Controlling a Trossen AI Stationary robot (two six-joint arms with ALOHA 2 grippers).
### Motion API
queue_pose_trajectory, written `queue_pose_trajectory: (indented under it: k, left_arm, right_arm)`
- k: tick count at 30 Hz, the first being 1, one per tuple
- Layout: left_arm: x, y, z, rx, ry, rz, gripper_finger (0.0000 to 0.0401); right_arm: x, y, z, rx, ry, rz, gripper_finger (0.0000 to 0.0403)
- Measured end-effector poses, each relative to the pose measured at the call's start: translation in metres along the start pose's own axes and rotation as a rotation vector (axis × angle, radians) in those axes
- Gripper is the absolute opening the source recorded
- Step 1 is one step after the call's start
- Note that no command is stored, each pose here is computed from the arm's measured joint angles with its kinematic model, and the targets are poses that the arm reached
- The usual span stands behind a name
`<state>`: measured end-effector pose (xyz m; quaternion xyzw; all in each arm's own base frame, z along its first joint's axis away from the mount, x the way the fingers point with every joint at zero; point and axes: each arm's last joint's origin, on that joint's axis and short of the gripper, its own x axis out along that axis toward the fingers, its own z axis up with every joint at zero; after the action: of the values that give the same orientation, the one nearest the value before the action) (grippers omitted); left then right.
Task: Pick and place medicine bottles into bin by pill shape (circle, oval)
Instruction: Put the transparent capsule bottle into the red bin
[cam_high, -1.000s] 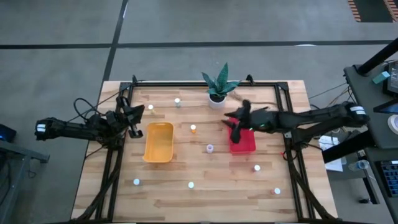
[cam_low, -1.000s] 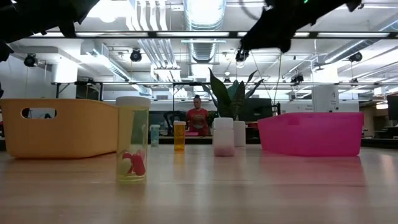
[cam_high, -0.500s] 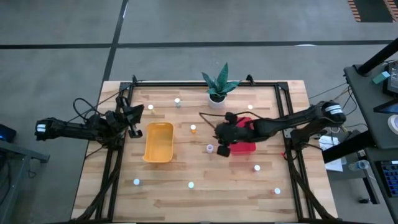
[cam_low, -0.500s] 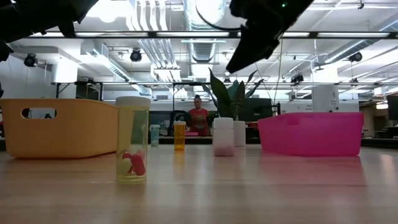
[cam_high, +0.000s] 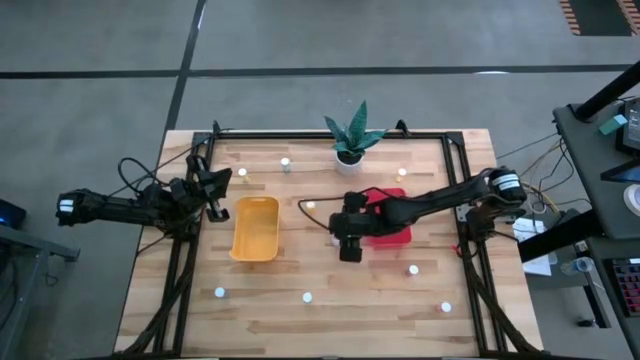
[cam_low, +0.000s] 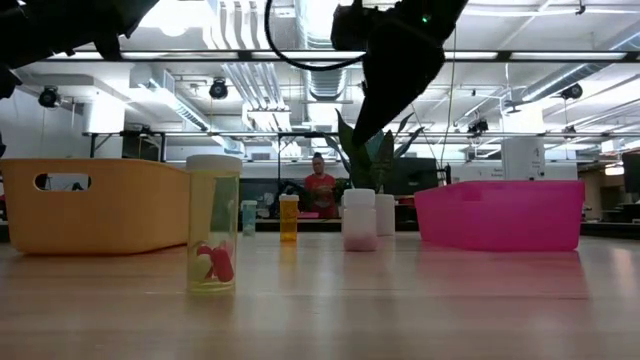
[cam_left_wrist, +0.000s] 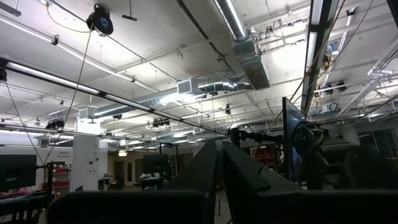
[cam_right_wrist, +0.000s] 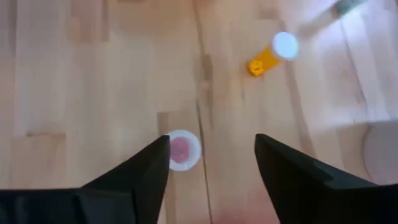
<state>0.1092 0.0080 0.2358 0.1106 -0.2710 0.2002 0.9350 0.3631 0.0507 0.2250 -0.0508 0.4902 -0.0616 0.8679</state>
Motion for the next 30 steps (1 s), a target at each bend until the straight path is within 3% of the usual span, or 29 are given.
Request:
queue_pose_trajectory:
  k: [8,18,23,30]
  left_arm:
    - [0.000,0.000,0.000,0.000,0.001,0.000,0.0008]
    - [0.000,0.000,0.000,0.000,0.001,-0.001,0.0008]
    - [0.000,0.000,0.000,0.000,0.001,-0.001,0.0008]
    - [0.000,0.000,0.000,0.001,0.002,-0.001,0.0008]
  right_arm:
    - [0.020,0.005,-0.005,-0.033,0.050,0.023,0.0275]
    - [0.043,0.010,-0.010,-0.044,0.085,0.031,0.0280]
    - [0.048,0.011,-0.010,-0.048,0.087,0.030,0.0258]
    - [0.049,0.010,-0.010,-0.037,0.090,0.042,0.0193]
